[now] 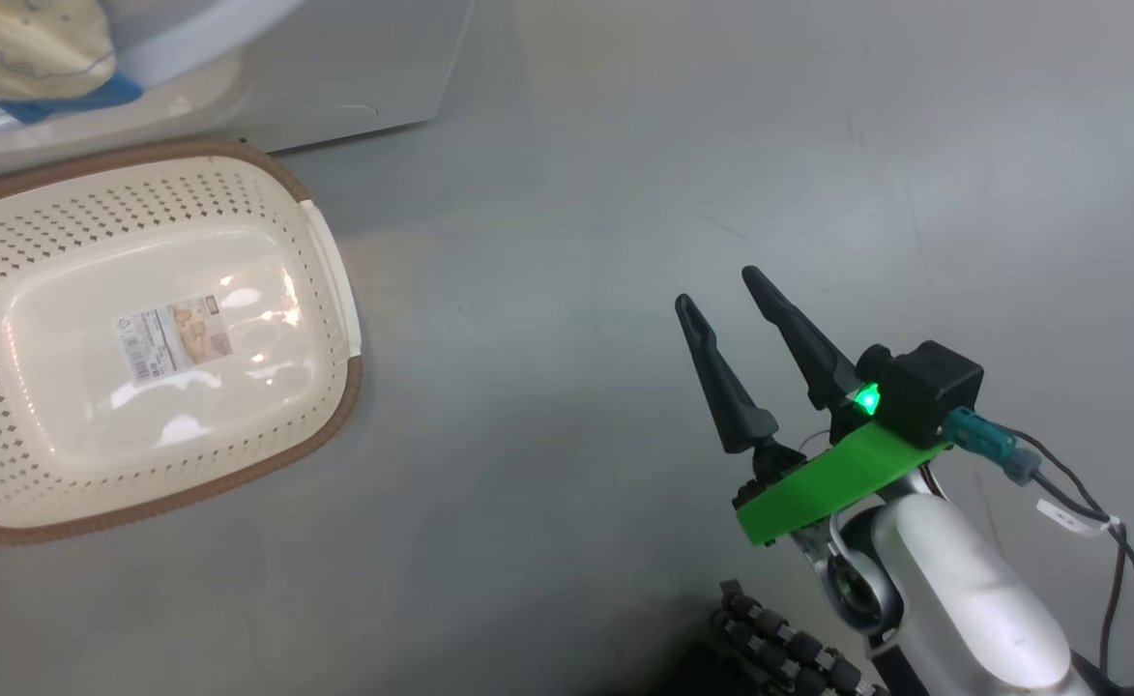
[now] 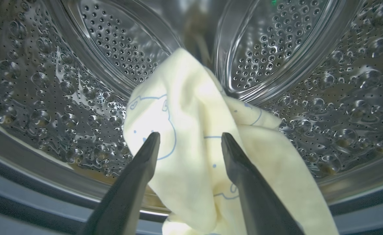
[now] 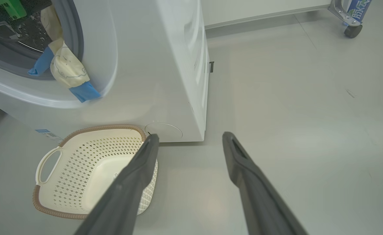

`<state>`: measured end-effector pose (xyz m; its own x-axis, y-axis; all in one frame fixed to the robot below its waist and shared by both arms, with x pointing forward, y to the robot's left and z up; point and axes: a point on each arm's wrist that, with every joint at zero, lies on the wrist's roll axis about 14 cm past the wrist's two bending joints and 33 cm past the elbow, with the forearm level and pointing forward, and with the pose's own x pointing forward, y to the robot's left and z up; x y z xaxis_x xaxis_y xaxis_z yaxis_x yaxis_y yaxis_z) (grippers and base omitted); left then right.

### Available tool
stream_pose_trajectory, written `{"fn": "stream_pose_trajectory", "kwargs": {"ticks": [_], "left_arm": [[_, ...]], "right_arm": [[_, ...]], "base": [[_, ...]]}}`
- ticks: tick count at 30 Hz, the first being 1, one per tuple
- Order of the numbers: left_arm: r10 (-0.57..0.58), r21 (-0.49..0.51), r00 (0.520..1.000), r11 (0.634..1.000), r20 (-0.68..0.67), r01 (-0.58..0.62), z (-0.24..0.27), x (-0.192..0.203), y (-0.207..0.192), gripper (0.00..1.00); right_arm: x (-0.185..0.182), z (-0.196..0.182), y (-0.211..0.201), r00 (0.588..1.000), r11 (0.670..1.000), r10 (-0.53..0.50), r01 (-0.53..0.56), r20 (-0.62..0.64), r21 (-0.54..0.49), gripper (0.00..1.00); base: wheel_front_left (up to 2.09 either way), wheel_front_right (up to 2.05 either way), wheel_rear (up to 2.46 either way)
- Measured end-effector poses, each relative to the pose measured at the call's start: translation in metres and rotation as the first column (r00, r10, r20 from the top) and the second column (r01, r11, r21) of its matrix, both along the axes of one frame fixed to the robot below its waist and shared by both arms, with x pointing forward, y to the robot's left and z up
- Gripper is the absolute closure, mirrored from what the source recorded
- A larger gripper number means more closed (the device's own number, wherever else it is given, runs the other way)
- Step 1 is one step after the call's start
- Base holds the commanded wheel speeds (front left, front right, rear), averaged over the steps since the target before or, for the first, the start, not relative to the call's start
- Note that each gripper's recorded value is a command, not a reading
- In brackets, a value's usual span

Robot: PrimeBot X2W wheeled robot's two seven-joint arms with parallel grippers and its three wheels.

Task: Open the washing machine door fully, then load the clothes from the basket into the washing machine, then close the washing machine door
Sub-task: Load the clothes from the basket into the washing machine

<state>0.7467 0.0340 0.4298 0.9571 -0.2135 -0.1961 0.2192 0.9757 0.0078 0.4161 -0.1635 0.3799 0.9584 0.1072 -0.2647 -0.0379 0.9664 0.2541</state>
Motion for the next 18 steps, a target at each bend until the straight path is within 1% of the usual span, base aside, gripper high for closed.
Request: {"fn": "stream_pose_trajectory", "kwargs": {"ticks": [10,18], "left_arm": [[-0.007,-0.045,1.000,0.999,0.024,0.008,0.016,-0.023,-0.006,0.00],[-0.017,-0.043,1.000,0.999,0.018,0.017,0.018,-0.051,0.005,0.00]], "right_arm": [[0.007,0.015,0.004,0.998,1.000,0.018,-0.018,0.053,-0.006,0.00],[0.013,0.034,0.006,0.994,1.000,0.023,-0.023,0.111,-0.007,0.00]], "base": [[0.00,0.00,0.00],[0.00,0.00,0.00]]}}
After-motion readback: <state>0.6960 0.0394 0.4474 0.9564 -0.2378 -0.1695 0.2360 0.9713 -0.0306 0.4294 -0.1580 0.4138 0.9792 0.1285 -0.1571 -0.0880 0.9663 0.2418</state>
